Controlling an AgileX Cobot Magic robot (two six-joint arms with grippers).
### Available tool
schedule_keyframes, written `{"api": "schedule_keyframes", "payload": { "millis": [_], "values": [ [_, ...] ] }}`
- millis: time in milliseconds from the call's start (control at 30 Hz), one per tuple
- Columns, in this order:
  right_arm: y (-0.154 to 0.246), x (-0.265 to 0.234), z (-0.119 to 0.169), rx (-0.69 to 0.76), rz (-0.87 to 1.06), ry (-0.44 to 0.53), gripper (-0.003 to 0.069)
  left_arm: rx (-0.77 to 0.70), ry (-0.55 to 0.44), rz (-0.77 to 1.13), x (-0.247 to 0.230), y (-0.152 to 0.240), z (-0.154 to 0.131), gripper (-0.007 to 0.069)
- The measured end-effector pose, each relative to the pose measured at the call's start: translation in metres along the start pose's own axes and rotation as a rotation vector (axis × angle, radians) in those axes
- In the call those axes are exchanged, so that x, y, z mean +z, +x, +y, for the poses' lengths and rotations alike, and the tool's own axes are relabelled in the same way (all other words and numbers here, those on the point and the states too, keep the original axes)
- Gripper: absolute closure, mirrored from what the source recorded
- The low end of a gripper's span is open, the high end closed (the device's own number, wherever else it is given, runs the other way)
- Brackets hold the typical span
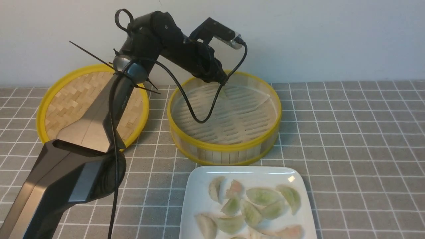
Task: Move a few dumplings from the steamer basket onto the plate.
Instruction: Use the left arm to grab a dumpling from the steamer, then use the left arm to put the dumpling into the plate
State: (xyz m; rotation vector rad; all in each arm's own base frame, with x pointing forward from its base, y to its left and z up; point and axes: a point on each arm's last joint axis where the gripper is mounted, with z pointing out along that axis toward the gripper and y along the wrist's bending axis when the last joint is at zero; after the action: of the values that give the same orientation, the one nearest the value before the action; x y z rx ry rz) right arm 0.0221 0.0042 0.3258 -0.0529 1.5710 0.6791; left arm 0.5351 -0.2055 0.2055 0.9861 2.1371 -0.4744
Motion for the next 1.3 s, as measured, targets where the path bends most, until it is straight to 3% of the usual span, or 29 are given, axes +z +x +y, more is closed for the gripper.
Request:
{"api": "schedule_keyframes", "payload": {
  "millis": [133, 367, 500, 567, 733, 1033, 1167, 1300],
  "values": [
    [0.001, 0.000, -0.001, 0.000, 0.012, 0.008, 0.0669, 0.030, -0.003, 0.003, 0.015, 0.011, 0.003, 0.0511],
    [0.003, 0.000, -0.002, -0.003, 0.035, 0.024, 0.0669, 0.062, 0.022, 0.001, 0.040, 0.031, 0.006, 0.0204],
    [0.003, 0.000, -0.002, -0.006, 0.035, 0.026, 0.0669, 0.060, 0.010, 0.003, 0.047, 0.037, 0.008, 0.0146],
    [0.003, 0.000, -0.002, -0.006, 0.035, 0.026, 0.0669, 0.060, 0.007, 0.002, 0.048, 0.037, 0.009, 0.0154],
    [0.003, 0.000, -0.003, -0.013, 0.033, 0.029, 0.0669, 0.072, -0.003, -0.004, 0.050, 0.037, 0.008, 0.0323],
    [0.003, 0.000, -0.003, -0.014, 0.032, 0.029, 0.0669, 0.074, -0.010, 0.074, 0.037, 0.032, 0.005, 0.0323],
    [0.003, 0.000, -0.003, -0.017, 0.031, 0.031, 0.0669, 0.070, -0.027, 0.164, 0.005, 0.017, 0.002, 0.0323],
    [0.003, 0.000, -0.003, -0.022, 0.030, 0.033, 0.0669, 0.063, -0.075, 0.114, -0.036, -0.014, -0.003, 0.0323]
  ]
}}
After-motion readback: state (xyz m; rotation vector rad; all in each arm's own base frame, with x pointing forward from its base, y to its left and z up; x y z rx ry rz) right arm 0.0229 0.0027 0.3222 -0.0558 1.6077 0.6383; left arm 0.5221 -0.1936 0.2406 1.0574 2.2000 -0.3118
